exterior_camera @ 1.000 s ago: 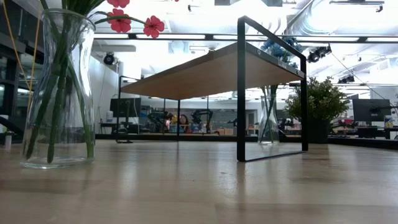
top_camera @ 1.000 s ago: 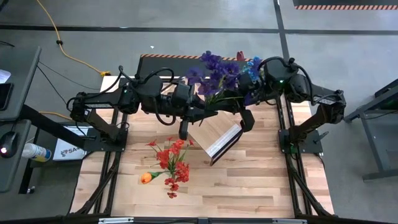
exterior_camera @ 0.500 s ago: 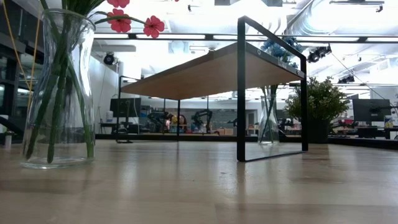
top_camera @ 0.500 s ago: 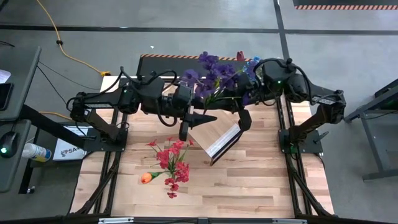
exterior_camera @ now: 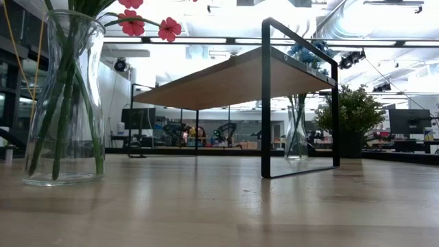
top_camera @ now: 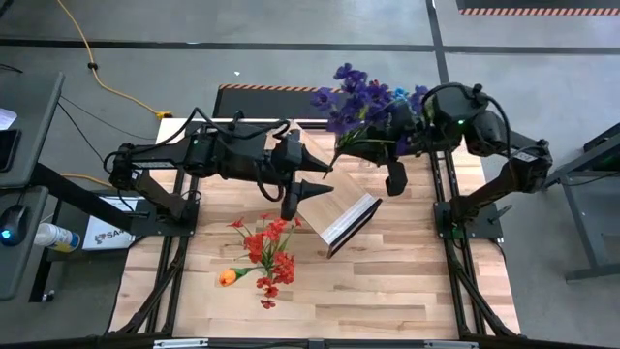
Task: Pick and place flowers into a vace then onto a shelf
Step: Put the violet flowers into the top transparent vase
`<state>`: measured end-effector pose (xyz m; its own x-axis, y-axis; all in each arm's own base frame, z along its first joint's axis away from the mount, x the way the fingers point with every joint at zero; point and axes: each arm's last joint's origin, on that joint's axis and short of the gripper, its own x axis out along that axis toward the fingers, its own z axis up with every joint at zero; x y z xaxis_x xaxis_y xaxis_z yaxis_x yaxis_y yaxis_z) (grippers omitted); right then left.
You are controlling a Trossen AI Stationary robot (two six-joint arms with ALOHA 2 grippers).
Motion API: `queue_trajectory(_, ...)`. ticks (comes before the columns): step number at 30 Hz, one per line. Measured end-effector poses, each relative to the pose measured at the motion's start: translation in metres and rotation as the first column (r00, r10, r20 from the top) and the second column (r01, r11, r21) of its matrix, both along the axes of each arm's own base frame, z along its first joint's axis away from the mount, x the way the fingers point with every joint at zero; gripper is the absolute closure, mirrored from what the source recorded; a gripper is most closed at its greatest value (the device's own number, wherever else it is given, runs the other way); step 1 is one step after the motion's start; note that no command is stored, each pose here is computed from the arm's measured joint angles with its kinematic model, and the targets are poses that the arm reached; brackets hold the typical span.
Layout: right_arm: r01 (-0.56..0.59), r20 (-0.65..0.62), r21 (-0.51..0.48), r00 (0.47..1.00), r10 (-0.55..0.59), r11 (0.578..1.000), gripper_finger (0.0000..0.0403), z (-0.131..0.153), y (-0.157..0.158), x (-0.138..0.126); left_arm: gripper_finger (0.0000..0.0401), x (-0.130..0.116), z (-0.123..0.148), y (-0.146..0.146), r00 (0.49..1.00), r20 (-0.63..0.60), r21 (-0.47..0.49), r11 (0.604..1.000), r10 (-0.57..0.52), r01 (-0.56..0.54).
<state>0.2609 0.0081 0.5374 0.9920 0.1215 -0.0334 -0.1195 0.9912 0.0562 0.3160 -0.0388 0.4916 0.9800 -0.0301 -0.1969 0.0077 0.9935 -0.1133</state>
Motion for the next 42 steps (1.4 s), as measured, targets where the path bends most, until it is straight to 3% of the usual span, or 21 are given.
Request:
queue_trajectory(8, 0.135, -0.064, -0.047, 0.988, -0.138, 0.990, 0.0402, 0.000, -0.004, -0.022, 0.0163, -0.002, -0.009, 0.002, 0.995, -0.095, 0.025, 0.999, 0.042, -0.040)
queue_trajectory(14, 0.274, -0.130, -0.112, 0.949, -0.287, 0.955, 0.0402, -0.005, -0.009, -0.034, 0.0164, -0.004, -0.014, 0.002, 0.988, -0.147, 0.034, 0.999, 0.045, -0.040)
queue_trajectory(21, 0.340, -0.167, -0.164, 0.916, -0.365, 0.926, 0.0402, -0.008, -0.012, -0.039, 0.0164, -0.005, -0.017, 0.002, 0.983, -0.177, 0.043, 0.998, 0.047, -0.040)
queue_trajectory(29, 0.428, -0.199, -0.209, 0.862, -0.467, 0.879, 0.0402, -0.013, -0.015, -0.040, 0.0164, -0.007, -0.022, 0.004, 0.968, -0.230, 0.161, 0.985, 0.095, -0.058)
queue_trajectory(36, 0.467, -0.249, -0.239, 0.818, -0.518, 0.851, 0.0402, -0.026, -0.020, -0.030, 0.0164, -0.011, -0.028, 0.011, 0.923, -0.270, 0.327, 0.928, 0.275, -0.180)
queue_trajectory(42, 0.492, -0.311, -0.254, 0.773, -0.552, 0.833, 0.0402, -0.056, -0.034, -0.007, 0.0164, -0.013, -0.029, 0.014, 0.903, -0.274, 0.398, 0.894, 0.332, -0.208)
